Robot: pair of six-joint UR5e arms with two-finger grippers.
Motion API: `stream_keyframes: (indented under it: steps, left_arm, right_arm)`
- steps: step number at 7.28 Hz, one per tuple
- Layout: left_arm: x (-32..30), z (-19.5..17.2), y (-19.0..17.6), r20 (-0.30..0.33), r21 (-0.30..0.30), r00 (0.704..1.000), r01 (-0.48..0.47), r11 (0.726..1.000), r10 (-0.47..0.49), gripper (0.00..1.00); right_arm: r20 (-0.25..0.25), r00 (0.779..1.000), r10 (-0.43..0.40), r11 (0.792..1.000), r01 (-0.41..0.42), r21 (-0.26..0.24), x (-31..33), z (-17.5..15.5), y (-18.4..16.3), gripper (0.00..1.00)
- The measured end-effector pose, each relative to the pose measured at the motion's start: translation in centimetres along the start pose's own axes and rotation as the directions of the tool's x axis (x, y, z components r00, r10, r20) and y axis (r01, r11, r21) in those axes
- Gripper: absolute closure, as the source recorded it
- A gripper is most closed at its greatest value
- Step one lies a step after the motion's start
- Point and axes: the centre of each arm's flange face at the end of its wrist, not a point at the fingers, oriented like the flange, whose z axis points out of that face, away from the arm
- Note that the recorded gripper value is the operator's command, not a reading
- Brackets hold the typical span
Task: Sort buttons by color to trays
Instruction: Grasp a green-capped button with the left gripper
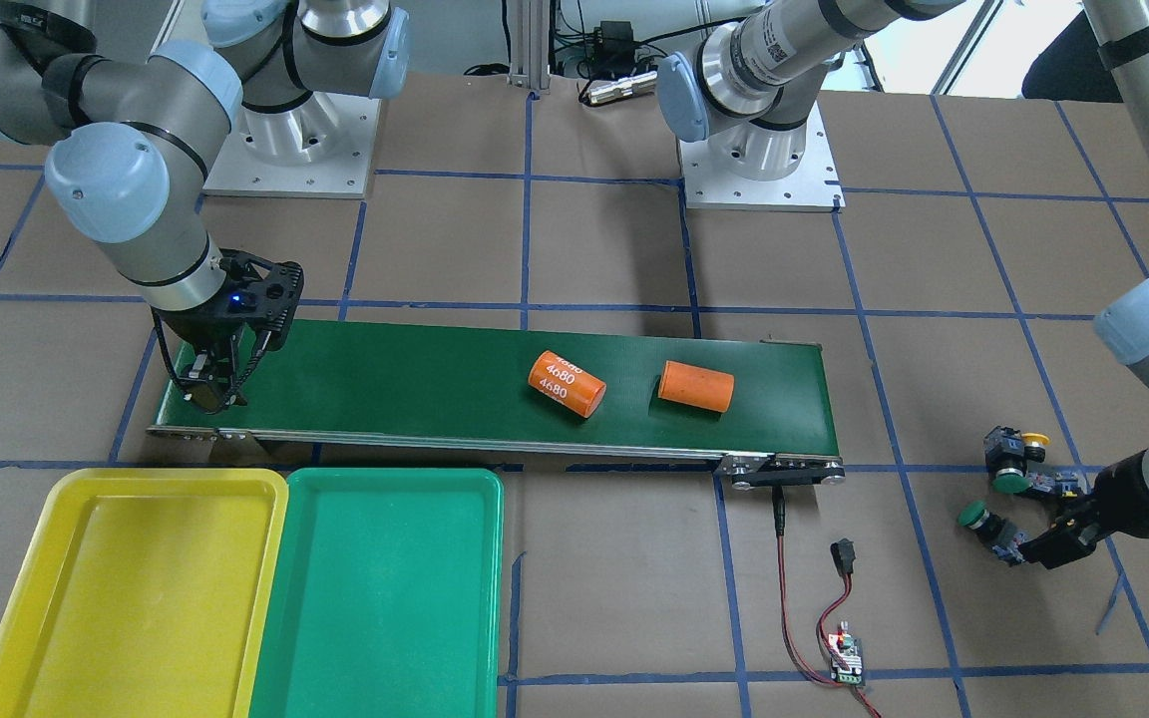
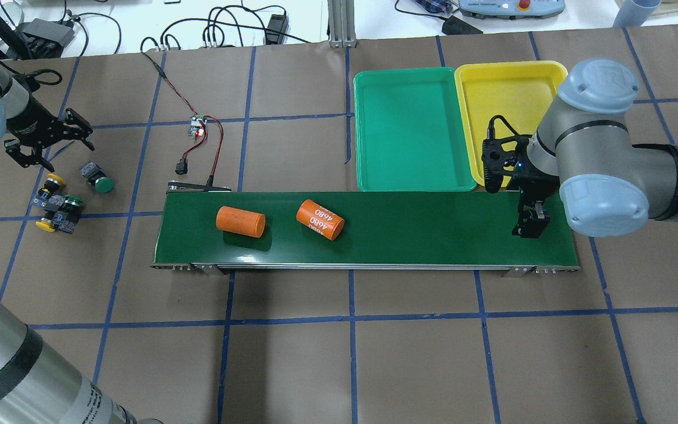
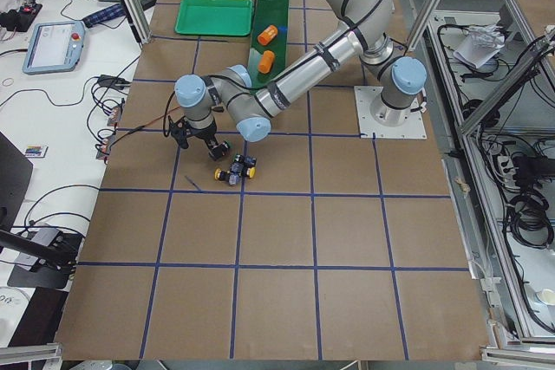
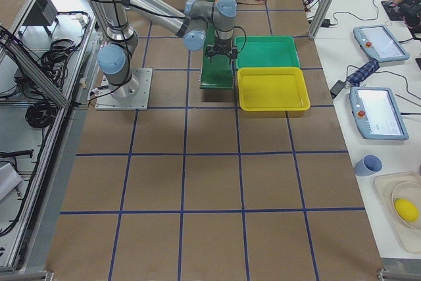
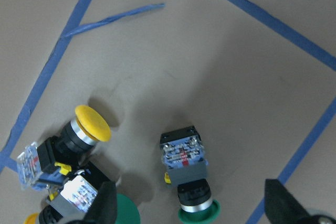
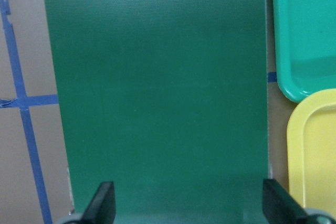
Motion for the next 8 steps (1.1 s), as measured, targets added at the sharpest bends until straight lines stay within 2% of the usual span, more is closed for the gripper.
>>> stream_keyframes:
  steps: [3, 4, 7, 8]
  left_arm:
    - [-0.1, 3.1, -0.3, 0.001, -0.049, 1.000, 0.003, 0.999, -0.003, 0.00]
    - [0.0, 3.8, -0.3, 0.001, -0.062, 1.000, 0.010, 0.998, -0.010, 0.09]
    - [0.4, 5.0, -0.2, 0.000, -0.081, 0.999, 0.047, 0.996, -0.048, 0.19]
    - [0.4, 5.1, -0.2, 0.001, -0.083, 0.999, 0.055, 0.995, -0.055, 0.26]
  right_arm:
    - [-0.004, 1.000, 0.028, 1.000, -0.028, -0.006, 0.1, -0.6, -0.1, 0.00]
    - [-0.005, 0.999, 0.050, 0.999, -0.050, -0.005, 0.1, -0.7, -0.2, 0.00]
    - [-0.006, 0.997, 0.071, 0.997, -0.071, -0.009, 0.1, -0.7, -0.3, 0.00]
    - [-0.006, 0.997, 0.077, 0.997, -0.077, -0.012, 0.1, -0.7, -0.4, 0.00]
